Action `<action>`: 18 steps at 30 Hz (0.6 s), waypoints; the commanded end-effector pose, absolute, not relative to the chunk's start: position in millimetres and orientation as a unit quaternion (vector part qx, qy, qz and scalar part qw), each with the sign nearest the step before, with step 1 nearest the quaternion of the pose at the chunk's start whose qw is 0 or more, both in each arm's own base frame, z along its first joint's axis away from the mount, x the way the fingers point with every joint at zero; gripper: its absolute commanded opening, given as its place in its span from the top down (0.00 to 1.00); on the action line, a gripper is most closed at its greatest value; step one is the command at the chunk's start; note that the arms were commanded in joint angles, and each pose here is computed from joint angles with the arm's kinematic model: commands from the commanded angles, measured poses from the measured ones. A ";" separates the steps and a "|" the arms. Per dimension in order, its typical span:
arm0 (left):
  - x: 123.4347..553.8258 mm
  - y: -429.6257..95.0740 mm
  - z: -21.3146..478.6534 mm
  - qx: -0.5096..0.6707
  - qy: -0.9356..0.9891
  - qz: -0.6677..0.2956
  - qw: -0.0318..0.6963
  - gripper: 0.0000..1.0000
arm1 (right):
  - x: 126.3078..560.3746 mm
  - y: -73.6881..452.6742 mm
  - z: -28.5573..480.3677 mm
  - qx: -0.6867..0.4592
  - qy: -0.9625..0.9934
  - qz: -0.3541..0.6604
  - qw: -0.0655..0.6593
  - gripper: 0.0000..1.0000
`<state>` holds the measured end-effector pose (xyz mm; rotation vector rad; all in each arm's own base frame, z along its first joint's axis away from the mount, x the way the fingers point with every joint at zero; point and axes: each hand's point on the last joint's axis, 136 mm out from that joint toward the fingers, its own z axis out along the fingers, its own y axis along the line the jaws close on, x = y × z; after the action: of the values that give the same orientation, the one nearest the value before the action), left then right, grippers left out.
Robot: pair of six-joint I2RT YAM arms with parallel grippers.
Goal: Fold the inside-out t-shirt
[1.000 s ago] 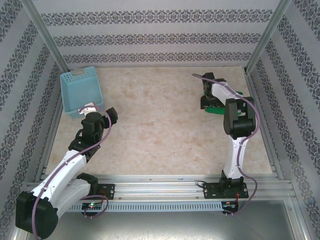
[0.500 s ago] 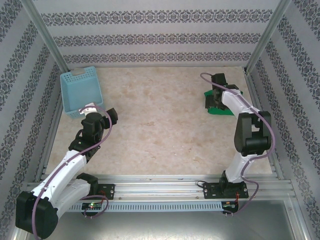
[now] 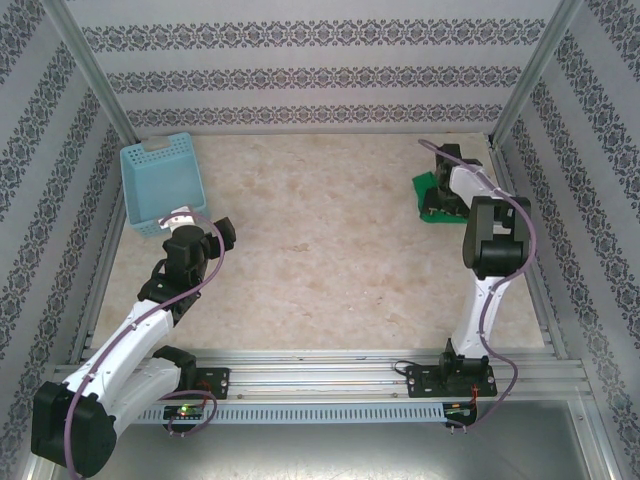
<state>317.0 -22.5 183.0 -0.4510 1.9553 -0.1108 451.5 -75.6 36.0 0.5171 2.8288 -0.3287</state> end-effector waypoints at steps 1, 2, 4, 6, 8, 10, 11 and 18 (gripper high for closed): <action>314.3 -16.8 181.4 -0.184 0.823 -0.031 0.537 0.00 | 461.1 -93.9 28.5 0.160 0.972 -0.135 0.106 0.12; 313.7 -16.4 181.2 -0.183 0.823 -0.030 0.537 0.00 | 468.8 -96.2 27.8 0.156 0.973 -0.134 0.108 0.12; 312.4 -16.1 179.6 -0.184 0.824 -0.029 0.535 0.00 | 481.3 -101.8 26.8 0.146 0.974 -0.135 0.110 0.15; 311.4 -15.8 176.8 -0.185 0.826 -0.028 0.533 0.00 | 495.0 -106.6 26.8 0.138 0.975 -0.135 0.112 0.17; 310.4 -15.9 173.5 -0.185 0.828 -0.028 0.528 0.00 | 506.6 -107.5 29.0 0.139 0.977 -0.117 0.112 0.17; 309.5 -15.2 169.7 -0.185 0.831 -0.025 0.524 0.00 | 517.5 -109.3 33.6 0.134 0.977 -0.118 0.120 0.16; 309.3 -14.8 168.6 -0.186 0.832 -0.024 0.522 0.00 | 523.3 -110.4 37.3 0.131 0.976 -0.120 0.127 0.16; 316.2 -11.5 162.3 -0.179 0.838 0.002 0.516 0.00 | 532.8 -103.6 72.5 0.121 0.975 -0.105 0.153 0.14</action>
<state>314.1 -19.7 166.6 -0.4383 1.9997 -0.0659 539.9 -108.0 52.7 0.3844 2.7800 -0.3227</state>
